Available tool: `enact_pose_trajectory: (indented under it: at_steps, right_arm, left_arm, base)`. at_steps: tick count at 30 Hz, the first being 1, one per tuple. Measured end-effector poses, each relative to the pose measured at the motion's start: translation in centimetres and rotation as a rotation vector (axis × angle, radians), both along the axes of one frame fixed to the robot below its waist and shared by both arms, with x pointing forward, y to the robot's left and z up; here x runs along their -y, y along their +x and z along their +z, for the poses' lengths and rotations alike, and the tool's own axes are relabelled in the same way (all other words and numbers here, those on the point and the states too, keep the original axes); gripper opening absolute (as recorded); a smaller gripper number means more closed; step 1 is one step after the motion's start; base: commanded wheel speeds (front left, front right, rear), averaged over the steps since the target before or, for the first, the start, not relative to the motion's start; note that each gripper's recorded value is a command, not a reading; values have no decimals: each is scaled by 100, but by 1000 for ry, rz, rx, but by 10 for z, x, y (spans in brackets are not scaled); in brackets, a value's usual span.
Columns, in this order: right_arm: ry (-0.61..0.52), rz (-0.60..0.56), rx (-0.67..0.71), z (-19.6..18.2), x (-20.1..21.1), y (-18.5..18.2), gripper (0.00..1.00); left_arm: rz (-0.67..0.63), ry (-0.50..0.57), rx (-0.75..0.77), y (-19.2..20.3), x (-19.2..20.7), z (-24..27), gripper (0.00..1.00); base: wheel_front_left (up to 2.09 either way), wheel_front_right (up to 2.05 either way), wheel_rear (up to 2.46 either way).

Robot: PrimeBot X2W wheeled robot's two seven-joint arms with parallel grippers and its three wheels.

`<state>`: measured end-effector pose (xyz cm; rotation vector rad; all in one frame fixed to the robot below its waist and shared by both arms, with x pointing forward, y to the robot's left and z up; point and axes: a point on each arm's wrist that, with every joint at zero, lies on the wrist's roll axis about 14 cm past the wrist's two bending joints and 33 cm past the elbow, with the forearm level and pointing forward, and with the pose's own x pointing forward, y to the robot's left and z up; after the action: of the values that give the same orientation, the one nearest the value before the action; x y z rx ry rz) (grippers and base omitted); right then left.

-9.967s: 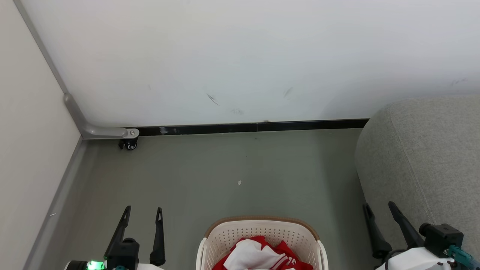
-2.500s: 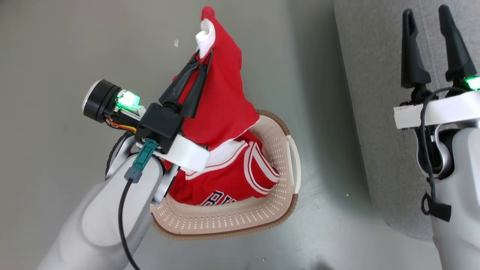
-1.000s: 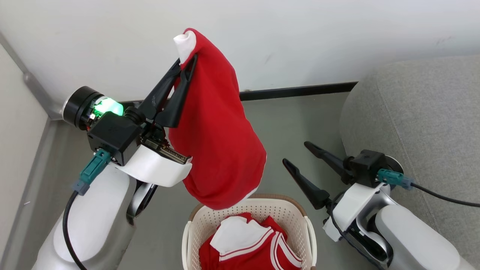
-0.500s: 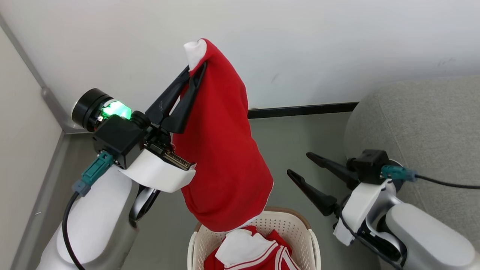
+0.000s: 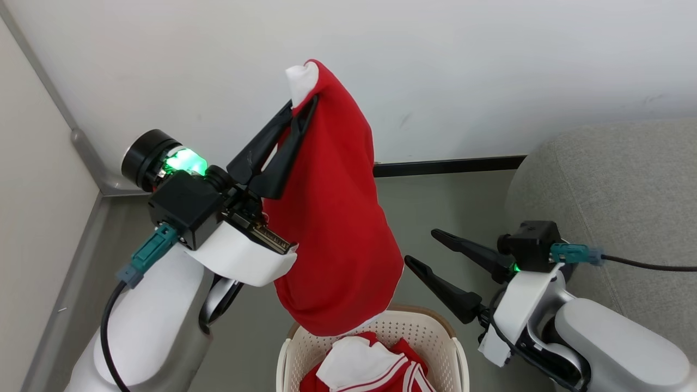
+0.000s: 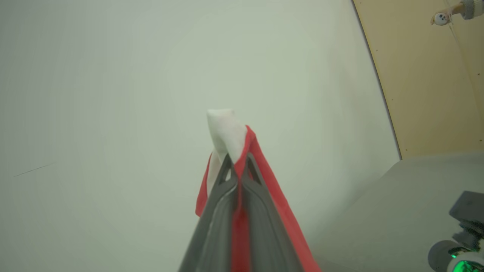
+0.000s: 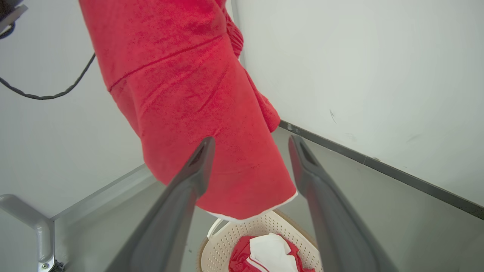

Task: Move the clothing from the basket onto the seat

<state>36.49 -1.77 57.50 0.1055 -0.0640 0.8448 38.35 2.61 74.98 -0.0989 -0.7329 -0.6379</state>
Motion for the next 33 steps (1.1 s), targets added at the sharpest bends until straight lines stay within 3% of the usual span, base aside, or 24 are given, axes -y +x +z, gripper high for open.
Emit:
enact_pose_trajectory:
  at_steps: [6, 19, 33]
  right_arm:
    - [-39, 77, 69, 18, -14, -4, 100]
    - [-149, 239, -7, 8, -40, -19, 100]
    - [-245, 388, 6, 8, -69, -32, 100]
  left_arm:
    - [-34, 16, -3, -6, 10, -3, 0]
    - [-74, 22, -7, -16, 20, -6, 0]
    - [-92, 25, -26, -17, 23, -12, 0]
  base:
    - [0, 0, 0]
    - [0, 0, 0]
    - [0, 0, 0]
